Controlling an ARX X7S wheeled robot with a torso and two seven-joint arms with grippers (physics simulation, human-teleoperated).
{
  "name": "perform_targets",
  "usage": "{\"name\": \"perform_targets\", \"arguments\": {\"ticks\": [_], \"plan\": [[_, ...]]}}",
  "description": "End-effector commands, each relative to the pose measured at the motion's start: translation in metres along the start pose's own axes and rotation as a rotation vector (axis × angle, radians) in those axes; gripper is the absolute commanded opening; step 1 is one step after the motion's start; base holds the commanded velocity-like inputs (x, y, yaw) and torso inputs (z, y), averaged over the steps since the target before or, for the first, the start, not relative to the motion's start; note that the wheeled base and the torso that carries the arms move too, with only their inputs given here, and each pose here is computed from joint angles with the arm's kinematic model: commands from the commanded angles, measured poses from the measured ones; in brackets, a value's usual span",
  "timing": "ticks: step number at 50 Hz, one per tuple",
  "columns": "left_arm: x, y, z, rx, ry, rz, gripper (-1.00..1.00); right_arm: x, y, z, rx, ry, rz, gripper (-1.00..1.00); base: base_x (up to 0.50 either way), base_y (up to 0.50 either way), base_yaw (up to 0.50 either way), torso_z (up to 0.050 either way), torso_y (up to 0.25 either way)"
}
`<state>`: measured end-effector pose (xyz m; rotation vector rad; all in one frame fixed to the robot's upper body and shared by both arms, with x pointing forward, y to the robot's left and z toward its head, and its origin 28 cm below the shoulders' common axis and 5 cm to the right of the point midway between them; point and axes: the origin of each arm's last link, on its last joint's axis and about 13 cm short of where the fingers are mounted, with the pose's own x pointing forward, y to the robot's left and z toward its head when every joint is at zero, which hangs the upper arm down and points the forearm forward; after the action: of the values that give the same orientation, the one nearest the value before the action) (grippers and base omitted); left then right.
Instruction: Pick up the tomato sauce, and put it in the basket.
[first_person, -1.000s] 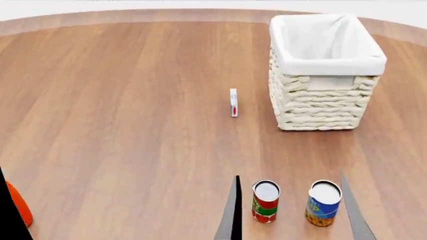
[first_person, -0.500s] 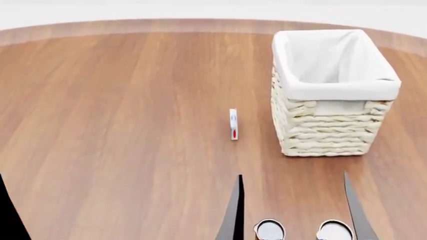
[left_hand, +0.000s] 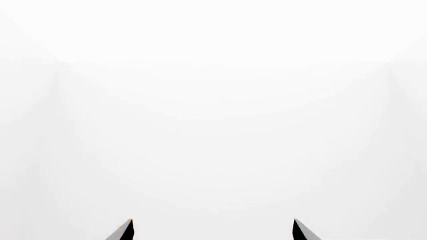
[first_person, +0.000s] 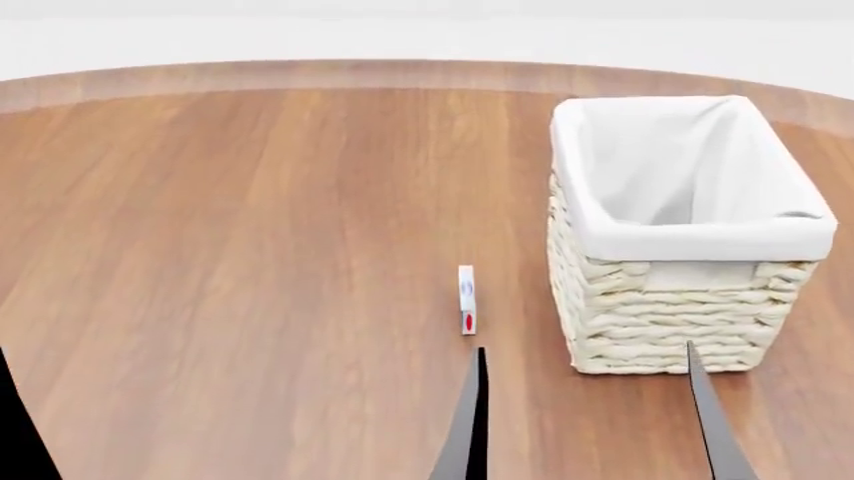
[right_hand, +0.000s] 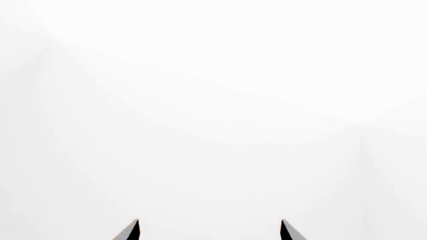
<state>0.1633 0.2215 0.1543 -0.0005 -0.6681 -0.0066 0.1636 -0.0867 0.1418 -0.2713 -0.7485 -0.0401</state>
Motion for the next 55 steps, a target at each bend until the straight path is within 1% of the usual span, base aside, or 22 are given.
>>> {"name": "perform_targets", "arguments": {"ticks": [1, 30, 31, 45, 52, 54, 55], "plan": [[0.0, 0.0, 0.0, 0.001, 0.001, 0.0, 1.0, 0.0, 0.001, 0.0, 0.003, 0.002, 0.0, 1.0, 0.29, 0.0, 0.0, 0.0, 0.0], [-0.002, -0.001, 0.001, 0.009, 0.004, -0.007, 1.0, -0.003, 0.001, -0.003, 0.013, 0.011, 0.006, 1.0, 0.29, 0.0, 0.0, 0.0, 0.0], [-0.002, -0.001, 0.001, 0.01, 0.004, -0.009, 1.0, -0.003, 0.002, -0.003, 0.003, 0.008, 0.02, 1.0, 0.0, 0.0, 0.0, 0.0, 0.0], [-0.002, -0.002, 0.0, 0.007, 0.004, -0.013, 1.0, -0.004, 0.002, -0.006, 0.008, 0.036, 0.013, 1.0, 0.0, 0.0, 0.0, 0.0, 0.0], [-0.004, -0.002, -0.001, 0.003, 0.007, -0.017, 1.0, -0.013, 0.004, -0.014, 0.021, 0.105, 0.015, 1.0, 0.0, 0.0, 0.0, 0.0, 0.0], [-0.004, -0.002, -0.001, 0.001, 0.008, -0.017, 1.0, -0.021, 0.004, -0.015, 0.029, 0.145, 0.022, 1.0, 0.0, 0.0, 0.0, 0.0, 0.0], [-0.004, -0.002, -0.002, 0.001, 0.009, -0.018, 1.0, -0.026, 0.005, -0.014, 0.049, 0.168, 0.031, 1.0, 0.0, 0.0, 0.0, 0.0, 0.0]]}}
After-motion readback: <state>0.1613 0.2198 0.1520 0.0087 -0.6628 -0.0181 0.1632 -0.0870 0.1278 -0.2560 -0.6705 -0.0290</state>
